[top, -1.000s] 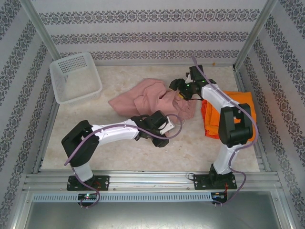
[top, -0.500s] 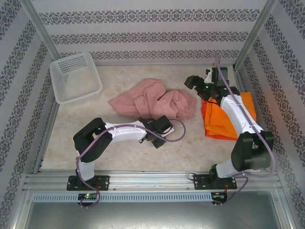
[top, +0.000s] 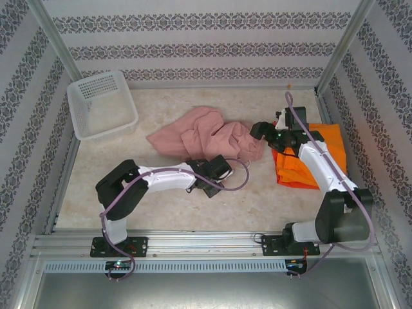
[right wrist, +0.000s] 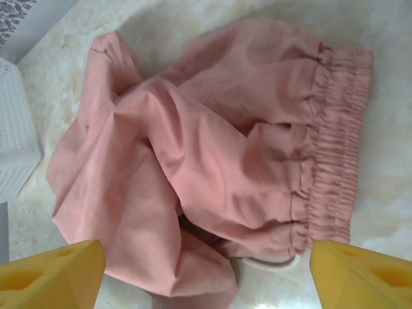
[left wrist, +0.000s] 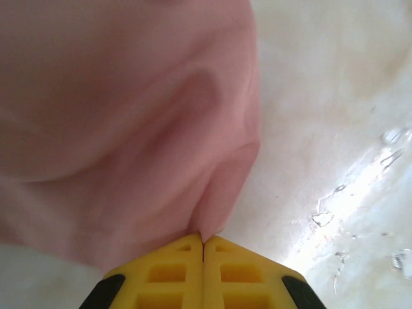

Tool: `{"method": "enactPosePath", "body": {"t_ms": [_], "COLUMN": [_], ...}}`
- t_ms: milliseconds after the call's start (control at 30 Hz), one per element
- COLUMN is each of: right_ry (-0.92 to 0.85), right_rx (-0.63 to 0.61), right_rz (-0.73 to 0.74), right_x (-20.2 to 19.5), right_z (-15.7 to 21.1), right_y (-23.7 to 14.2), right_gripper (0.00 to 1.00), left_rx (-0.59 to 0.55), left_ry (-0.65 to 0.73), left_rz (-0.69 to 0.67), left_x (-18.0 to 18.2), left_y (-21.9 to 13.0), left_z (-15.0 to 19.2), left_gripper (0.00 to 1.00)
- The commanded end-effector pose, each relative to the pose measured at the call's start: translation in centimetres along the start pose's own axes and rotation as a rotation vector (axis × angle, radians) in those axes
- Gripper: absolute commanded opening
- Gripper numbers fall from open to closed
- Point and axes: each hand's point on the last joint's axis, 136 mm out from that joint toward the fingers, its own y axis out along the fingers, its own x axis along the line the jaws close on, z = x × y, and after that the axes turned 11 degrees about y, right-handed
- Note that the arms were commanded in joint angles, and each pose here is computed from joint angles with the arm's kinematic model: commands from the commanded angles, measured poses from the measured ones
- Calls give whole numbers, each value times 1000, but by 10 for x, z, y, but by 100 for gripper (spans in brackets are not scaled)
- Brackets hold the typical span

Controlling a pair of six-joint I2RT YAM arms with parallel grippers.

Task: Fold and stack the shorts

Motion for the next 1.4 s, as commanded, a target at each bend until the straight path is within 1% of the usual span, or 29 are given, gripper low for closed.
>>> {"method": "enactPosePath", "body": {"t_ms": [0, 67, 167, 333, 433, 567, 867, 1367], "right_ry": [155, 273, 371, 504, 580, 638, 694, 702], "right_rx": [-54, -85, -121, -167, -199, -205, -141, -121], "right_rz": [-1, -31, -65, 2, 3, -21, -29, -1], "right_x": [-12, -19, -25, -54, -66, -66, -62, -68], "right_z": [2, 5, 13, 28, 30, 26, 20, 12], "right_y": [-6, -6, -2, 4, 9, 21, 56, 82], "right_gripper": [74, 71, 66, 55, 53, 52, 50, 50], "left_rx": [-169, -223, -276, -307, -335, -366, -389, -379], "left_ry": [-74, -125, -187, -288, -334, -397, -461, -480], "left_rz": [-125, -158, -191, -242, -255, -251, -215, -190], "left_x": [51, 74, 101, 136, 148, 161, 167, 165], "left_y": [-62, -82, -100, -111, -115, -117, -114, -104], "left_z": [-33, -38, -36, -26, -24, -19, -9, -2], "left_gripper": [0, 0, 0, 0, 0, 0, 0, 0]}}
